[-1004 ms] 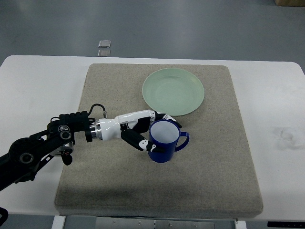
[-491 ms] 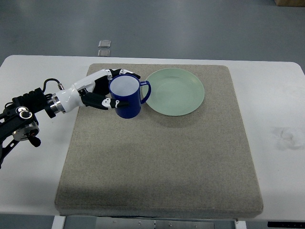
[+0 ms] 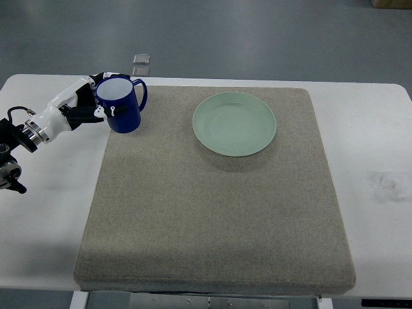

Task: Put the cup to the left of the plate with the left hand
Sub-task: 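Lift the mug and carry it past the plate toward the left arm, then lower the mug onto the pad beside the green plate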

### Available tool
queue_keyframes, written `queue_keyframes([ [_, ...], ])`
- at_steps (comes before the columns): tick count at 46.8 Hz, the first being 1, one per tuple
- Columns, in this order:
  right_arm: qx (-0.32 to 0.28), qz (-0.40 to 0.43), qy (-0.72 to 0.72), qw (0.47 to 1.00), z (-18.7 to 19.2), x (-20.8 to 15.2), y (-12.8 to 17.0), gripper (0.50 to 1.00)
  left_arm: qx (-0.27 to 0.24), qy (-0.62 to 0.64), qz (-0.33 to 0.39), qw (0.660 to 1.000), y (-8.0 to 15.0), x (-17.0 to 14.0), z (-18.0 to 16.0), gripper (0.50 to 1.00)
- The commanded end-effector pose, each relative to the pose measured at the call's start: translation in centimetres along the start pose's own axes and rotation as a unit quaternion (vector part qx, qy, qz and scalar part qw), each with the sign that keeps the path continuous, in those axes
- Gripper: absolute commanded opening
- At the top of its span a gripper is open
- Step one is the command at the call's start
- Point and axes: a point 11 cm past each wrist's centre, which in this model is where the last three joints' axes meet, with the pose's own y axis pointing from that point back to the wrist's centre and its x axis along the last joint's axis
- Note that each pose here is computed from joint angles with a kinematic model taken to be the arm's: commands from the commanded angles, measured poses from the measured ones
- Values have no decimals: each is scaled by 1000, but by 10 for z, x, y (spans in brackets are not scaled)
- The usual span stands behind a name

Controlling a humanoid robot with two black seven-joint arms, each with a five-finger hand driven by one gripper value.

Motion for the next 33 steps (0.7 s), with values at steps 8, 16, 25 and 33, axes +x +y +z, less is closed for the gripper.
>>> queue_keyframes([
  [8,0,0,0,1000,0,0,0,932,18,8,20,1000,3,5,-17,623],
  [16,0,-1,0,1000,0,0,0,932,23,16,22,999,-1,-1,-27,658],
  [25,0,0,0,1000,0,0,0,932,30,18,26,999,-3,-6,-36,666],
  [33,0,0,0,1000,0,0,0,932,33,14,35,999,-4,-7,-39,739],
])
